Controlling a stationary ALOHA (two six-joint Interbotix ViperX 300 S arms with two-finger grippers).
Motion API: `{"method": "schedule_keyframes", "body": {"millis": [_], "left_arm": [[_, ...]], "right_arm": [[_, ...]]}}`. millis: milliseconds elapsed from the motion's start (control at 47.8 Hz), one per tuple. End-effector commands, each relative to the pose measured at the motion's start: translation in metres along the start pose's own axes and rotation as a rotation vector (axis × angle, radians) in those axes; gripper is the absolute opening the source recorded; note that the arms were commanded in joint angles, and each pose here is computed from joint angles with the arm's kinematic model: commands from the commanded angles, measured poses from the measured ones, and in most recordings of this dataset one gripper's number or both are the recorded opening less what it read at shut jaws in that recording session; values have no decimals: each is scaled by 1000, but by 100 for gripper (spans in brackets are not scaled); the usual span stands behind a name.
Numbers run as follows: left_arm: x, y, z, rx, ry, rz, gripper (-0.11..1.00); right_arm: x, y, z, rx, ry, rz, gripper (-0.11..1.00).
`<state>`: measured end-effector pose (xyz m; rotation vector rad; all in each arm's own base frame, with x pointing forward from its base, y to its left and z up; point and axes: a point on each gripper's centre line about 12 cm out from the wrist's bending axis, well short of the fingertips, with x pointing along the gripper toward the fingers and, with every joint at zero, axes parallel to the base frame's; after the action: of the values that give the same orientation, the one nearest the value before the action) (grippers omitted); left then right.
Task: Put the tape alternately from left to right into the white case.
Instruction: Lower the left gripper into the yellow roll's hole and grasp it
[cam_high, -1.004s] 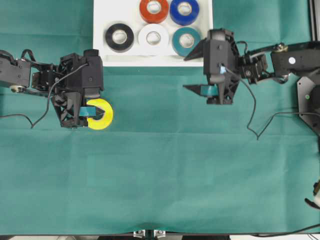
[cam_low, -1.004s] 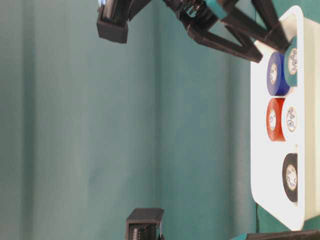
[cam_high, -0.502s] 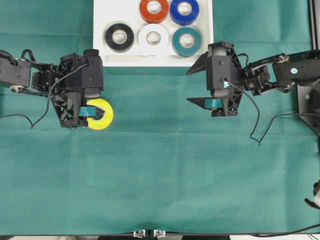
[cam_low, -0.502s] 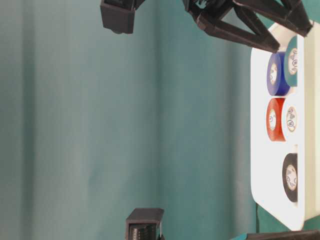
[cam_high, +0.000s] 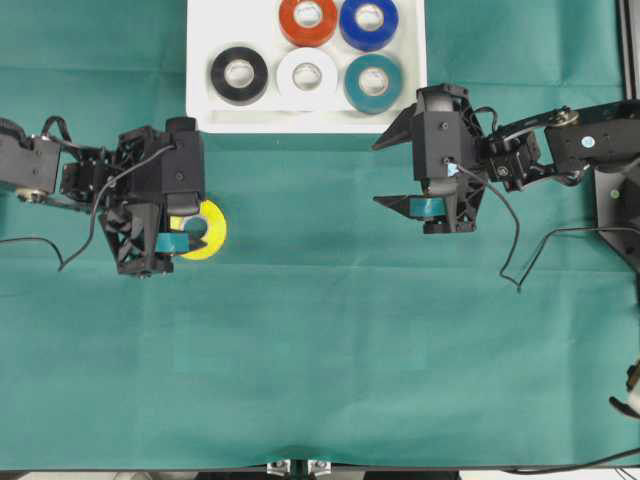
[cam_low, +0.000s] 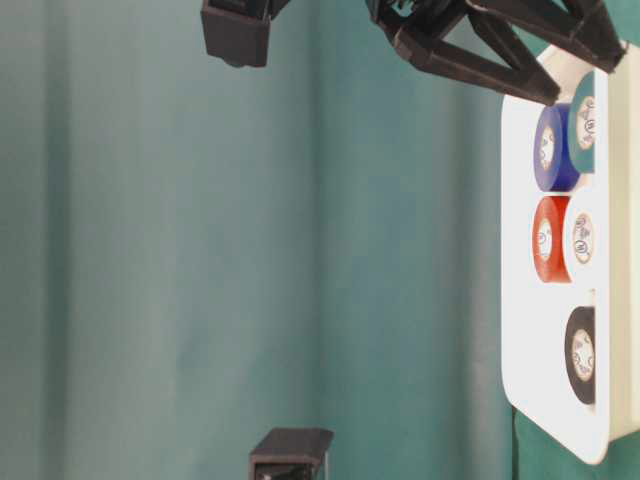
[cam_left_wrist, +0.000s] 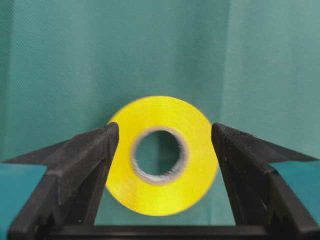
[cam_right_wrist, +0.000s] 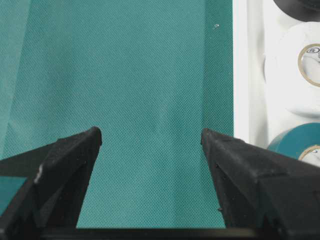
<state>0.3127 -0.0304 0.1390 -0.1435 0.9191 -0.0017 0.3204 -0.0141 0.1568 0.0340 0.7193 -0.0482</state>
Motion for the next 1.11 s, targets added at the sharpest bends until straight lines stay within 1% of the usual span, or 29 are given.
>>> {"method": "schedule_keyframes", "body": {"millis": [0, 167, 418, 753, 1088], "left_arm": [[-3, -4, 4, -14, -20, -10, 93], [-2, 2, -6, -24, 4, 3, 93], [-1, 21, -7, -64, 7, 41, 93], [23, 25, -19, -67, 90, 58, 93], [30, 28, -21, -74, 111, 66, 93]], "right_arm": [[-3, 1, 7, 2, -26, 7, 87], [-2, 2, 7, 3, -31, 14, 87], [-2, 3, 7, 3, -37, 22, 87], [-2, 3, 5, 2, -32, 22, 87], [-1, 3, 1, 2, -20, 22, 87]]}}
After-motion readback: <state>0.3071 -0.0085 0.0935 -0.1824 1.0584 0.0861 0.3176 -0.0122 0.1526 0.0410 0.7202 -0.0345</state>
